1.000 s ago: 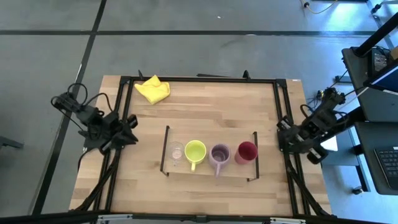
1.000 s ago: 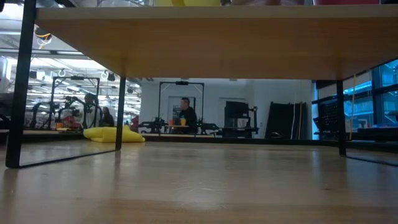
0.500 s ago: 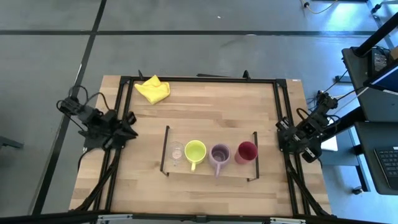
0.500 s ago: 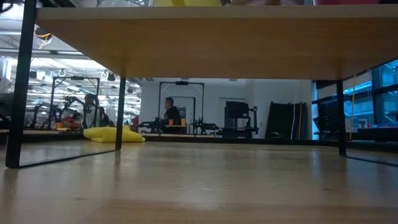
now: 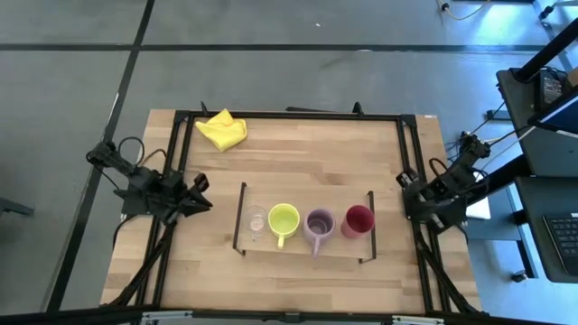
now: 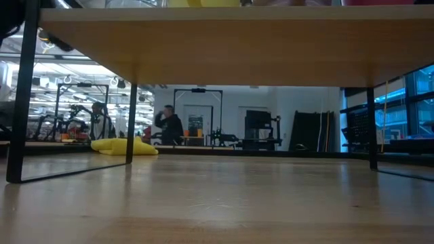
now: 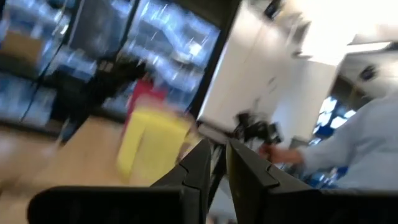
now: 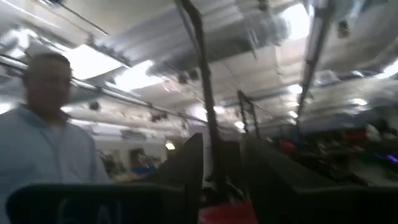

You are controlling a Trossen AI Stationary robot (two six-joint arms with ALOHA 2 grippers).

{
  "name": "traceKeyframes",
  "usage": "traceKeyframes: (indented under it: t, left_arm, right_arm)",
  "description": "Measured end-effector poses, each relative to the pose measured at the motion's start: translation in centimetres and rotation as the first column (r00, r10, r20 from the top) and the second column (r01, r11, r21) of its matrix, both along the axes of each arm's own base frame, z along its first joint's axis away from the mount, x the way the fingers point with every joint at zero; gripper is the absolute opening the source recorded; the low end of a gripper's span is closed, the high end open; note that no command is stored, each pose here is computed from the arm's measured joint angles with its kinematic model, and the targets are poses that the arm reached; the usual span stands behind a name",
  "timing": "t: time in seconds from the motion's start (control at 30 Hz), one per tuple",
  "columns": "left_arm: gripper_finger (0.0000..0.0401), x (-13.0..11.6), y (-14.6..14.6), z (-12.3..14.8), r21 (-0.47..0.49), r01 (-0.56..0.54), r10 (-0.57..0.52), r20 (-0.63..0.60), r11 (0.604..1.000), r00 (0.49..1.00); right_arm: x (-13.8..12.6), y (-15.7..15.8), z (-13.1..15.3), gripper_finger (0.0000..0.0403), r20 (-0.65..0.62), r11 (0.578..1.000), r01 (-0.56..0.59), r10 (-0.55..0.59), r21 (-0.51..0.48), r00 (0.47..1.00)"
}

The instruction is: Stack small to large cups/mugs on shelf

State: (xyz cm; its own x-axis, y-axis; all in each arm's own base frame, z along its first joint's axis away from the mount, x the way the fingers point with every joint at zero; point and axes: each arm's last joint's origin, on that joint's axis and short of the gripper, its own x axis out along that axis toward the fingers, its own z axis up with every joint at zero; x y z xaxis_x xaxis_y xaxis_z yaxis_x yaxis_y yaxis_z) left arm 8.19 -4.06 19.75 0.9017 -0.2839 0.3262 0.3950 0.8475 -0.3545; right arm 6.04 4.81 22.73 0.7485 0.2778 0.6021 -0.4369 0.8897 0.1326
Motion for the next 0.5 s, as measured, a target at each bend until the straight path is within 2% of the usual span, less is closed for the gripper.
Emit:
traceKeyframes:
  t: [0.1,0.2,0.27,0.33,0.43,0.5]
  left_arm:
    - [0.0047,0.3,-0.1,-1.1,-0.007,-0.018,0.017,-0.124,1.000,0.992]
    - [0.0047,0.4,-0.1,-2.0,-0.041,-0.014,0.004,-0.230,0.999,0.973]
    - [0.0047,0.5,-0.1,-2.3,-0.050,-0.013,-0.001,-0.263,0.999,0.965]
    - [0.0047,0.5,-0.2,-2.7,-0.018,-0.011,0.005,-0.295,1.000,0.955]
    - [0.0047,0.6,-0.2,-2.8,0.026,-0.003,0.010,-0.294,1.000,0.956]
    - [0.0047,0.6,-0.2,-2.8,0.036,-0.005,0.015,-0.298,0.999,0.955]
  right_arm:
    - [0.5,0.2,-0.8,0.0108,-0.096,0.995,0.074,-0.080,-0.060,0.992]
    - [0.8,0.4,-1.4,0.0108,-0.144,0.990,0.083,-0.099,-0.112,0.985]
    - [0.8,0.4,-1.4,0.0108,-0.156,0.990,0.103,-0.118,-0.099,0.981]
    - [0.9,0.2,-1.5,0.0108,-0.199,0.988,0.147,-0.155,-0.054,0.968]
    - [1.1,0.0,-2.1,0.0108,-0.291,0.968,0.249,-0.250,-0.041,0.923]
    - [1.3,0.0,-2.6,0.0108,-0.346,0.961,0.273,-0.271,-0.045,0.898]
